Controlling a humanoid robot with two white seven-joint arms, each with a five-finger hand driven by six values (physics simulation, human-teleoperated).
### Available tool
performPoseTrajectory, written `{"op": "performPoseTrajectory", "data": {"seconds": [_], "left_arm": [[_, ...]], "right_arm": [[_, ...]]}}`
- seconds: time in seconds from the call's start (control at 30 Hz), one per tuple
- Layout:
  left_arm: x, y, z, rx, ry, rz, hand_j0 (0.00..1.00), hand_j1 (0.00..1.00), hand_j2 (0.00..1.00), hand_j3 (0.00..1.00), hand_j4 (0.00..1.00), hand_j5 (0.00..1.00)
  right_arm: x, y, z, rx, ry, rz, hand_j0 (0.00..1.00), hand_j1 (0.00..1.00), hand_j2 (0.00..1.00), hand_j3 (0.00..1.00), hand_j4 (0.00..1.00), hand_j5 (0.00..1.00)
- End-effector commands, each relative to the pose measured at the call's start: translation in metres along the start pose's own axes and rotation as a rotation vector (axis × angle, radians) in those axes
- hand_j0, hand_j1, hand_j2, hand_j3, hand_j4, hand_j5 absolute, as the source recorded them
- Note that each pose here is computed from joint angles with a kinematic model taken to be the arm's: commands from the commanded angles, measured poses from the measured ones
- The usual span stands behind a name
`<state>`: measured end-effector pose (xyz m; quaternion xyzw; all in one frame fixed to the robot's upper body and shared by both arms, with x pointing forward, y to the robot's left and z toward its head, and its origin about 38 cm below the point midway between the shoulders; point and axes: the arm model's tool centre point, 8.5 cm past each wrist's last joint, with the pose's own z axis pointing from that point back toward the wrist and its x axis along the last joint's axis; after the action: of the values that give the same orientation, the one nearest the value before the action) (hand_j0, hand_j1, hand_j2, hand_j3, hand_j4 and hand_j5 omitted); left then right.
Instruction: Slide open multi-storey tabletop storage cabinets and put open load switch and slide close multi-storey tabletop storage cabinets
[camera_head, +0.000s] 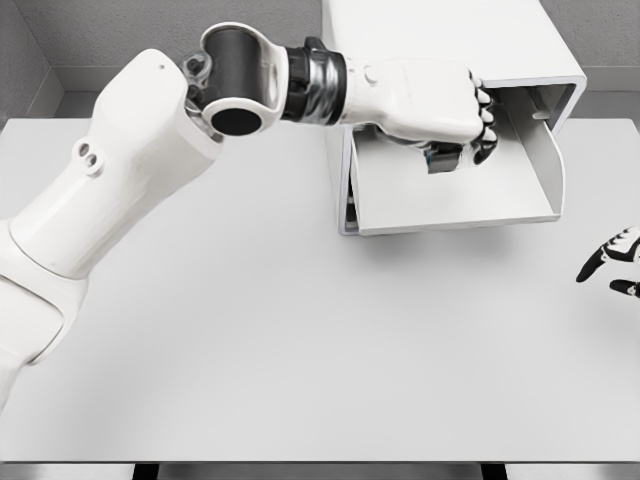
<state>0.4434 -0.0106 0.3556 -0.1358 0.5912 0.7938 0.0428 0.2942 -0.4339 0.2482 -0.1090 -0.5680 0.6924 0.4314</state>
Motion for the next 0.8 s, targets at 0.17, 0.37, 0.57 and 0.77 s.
{"op": "performPoseTrajectory", "data": {"seconds": [0.17, 0.37, 0.57, 0.77], "left_arm": [[-0.009, -0.005, 0.004, -0.011, 0.032, 0.014, 1.0, 1.0, 1.0, 1.0, 1.0, 1.0], [0.005, 0.014, -0.019, 0.024, -0.019, -0.008, 1.0, 1.0, 1.0, 1.0, 1.0, 1.0], [0.017, 0.015, -0.04, 0.011, -0.062, -0.011, 1.0, 1.0, 1.0, 1.0, 1.0, 1.0], [0.027, 0.038, -0.021, 0.109, -0.138, 0.027, 1.0, 1.0, 1.0, 1.0, 1.0, 1.0]], "right_arm": [[0.006, 0.01, -0.01, 0.037, -0.03, -0.014, 0.54, 0.54, 0.54, 0.54, 0.54, 0.54], [0.006, 0.009, -0.01, 0.035, -0.03, -0.011, 0.55, 0.55, 0.55, 0.55, 0.55, 0.55], [0.006, 0.002, -0.01, 0.023, -0.033, 0.002, 0.56, 0.56, 0.56, 0.56, 0.56, 0.56], [0.009, -0.002, -0.021, 0.024, -0.062, 0.013, 0.56, 0.56, 0.56, 0.56, 0.56, 0.56]]}}
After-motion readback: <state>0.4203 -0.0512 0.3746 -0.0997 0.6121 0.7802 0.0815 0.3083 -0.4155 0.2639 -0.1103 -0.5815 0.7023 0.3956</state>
